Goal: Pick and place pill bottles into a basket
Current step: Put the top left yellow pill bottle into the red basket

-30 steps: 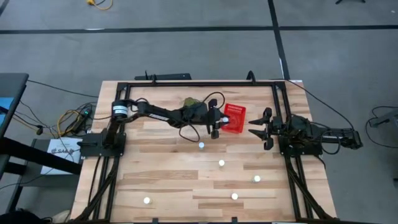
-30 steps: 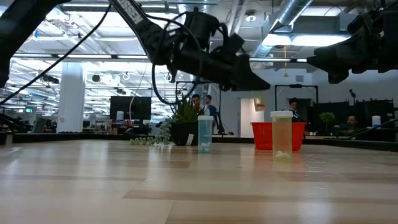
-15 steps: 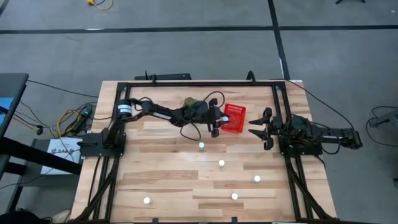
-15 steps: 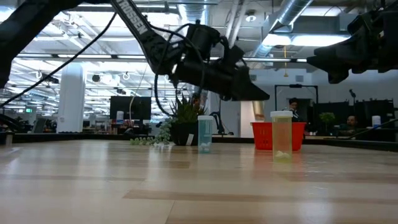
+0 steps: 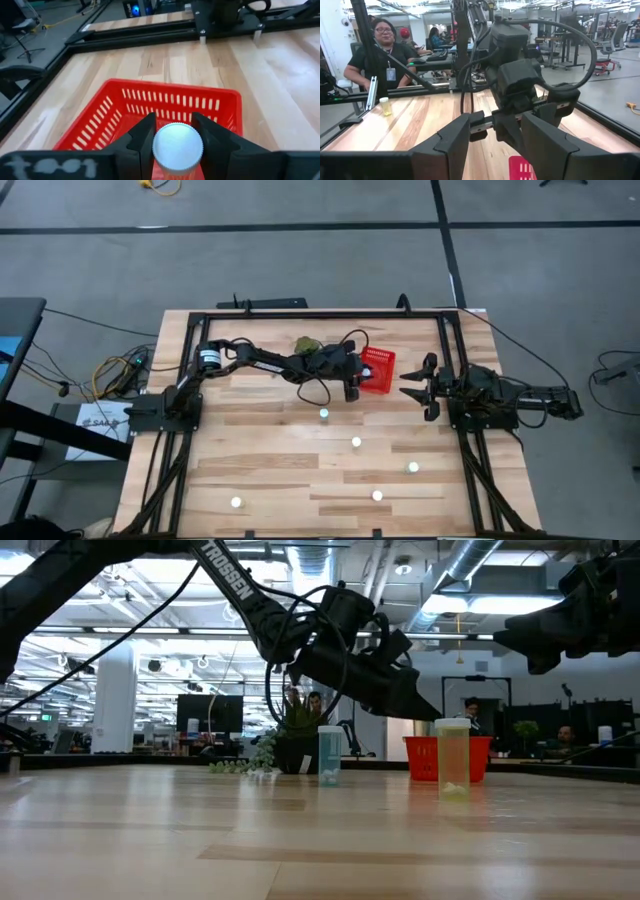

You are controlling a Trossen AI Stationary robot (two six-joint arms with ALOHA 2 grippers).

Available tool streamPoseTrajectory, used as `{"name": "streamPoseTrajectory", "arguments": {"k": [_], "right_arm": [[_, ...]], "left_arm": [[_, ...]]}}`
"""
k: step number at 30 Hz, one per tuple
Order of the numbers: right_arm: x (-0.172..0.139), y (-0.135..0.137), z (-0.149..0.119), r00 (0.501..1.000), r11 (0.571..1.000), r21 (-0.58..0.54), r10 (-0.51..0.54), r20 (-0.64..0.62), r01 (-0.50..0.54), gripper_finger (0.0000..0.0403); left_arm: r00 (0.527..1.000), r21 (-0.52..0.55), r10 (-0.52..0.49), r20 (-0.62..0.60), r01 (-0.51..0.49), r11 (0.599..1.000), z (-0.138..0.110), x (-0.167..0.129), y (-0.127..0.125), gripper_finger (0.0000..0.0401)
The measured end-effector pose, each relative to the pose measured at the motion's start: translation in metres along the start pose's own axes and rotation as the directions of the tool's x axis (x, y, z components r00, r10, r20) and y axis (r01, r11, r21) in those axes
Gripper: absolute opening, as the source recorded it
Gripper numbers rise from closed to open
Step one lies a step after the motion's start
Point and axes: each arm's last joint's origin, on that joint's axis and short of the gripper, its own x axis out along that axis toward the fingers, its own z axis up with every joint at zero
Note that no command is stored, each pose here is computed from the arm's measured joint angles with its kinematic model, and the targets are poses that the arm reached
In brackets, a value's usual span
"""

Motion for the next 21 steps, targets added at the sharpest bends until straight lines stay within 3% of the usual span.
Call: {"name": "streamPoseTrajectory", "arguments": {"k": [21], "right_arm": [[0.0000, 0.0000, 0.0000, 1.000, 1.000, 0.000, 0.000, 0.000, 0.000, 0.0173]], "left_arm": [[0.999, -0.027, -0.035, -0.011, 0.035, 0.999, -0.0014, 0.0000, -0.0012, 0.0123]]}}
